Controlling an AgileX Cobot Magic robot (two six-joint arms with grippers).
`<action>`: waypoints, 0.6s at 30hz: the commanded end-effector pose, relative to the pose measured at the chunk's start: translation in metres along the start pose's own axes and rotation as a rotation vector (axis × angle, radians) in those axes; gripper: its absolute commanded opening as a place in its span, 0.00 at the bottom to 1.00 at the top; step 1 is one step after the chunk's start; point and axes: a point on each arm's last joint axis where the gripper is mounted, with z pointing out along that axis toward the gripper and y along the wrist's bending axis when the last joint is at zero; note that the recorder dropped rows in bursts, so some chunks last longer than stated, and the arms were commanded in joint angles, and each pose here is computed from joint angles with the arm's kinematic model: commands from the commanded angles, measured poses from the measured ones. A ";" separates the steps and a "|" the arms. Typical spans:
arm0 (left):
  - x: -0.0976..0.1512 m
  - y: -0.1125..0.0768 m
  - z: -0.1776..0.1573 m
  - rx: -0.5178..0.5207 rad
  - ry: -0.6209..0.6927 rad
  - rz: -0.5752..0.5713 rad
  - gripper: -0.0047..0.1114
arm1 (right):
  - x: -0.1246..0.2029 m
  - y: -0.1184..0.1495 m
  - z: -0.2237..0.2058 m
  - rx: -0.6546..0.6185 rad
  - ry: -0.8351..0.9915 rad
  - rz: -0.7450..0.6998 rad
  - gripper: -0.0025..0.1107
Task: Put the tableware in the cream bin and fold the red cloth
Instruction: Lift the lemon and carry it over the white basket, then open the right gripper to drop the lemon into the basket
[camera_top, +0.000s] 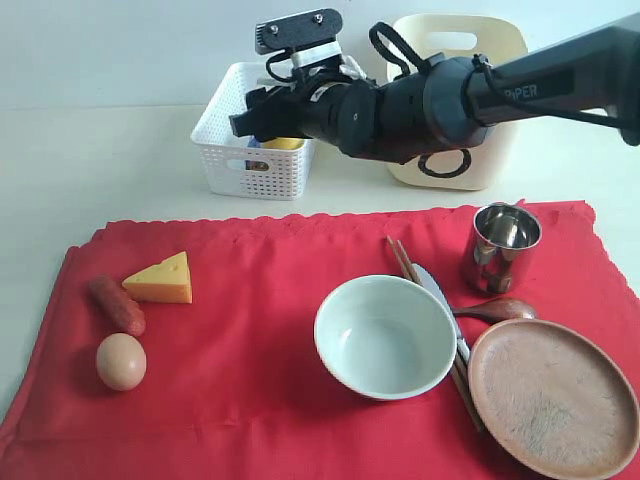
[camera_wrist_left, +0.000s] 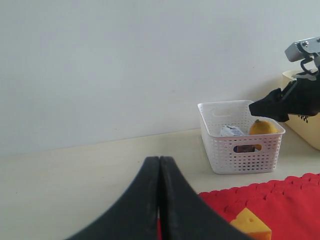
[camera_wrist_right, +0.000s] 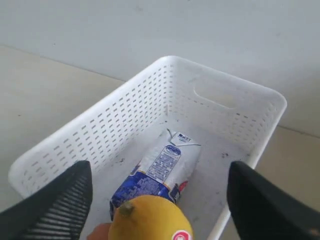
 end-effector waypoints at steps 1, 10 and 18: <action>0.001 0.000 0.000 0.004 -0.002 0.002 0.04 | -0.017 0.000 -0.012 -0.027 0.010 0.005 0.66; 0.001 0.000 0.000 0.004 -0.002 -0.002 0.04 | -0.061 0.010 -0.058 -0.152 0.083 -0.137 0.66; 0.001 0.000 0.000 0.004 -0.002 0.000 0.04 | -0.075 0.026 -0.093 -0.283 0.184 -0.250 0.66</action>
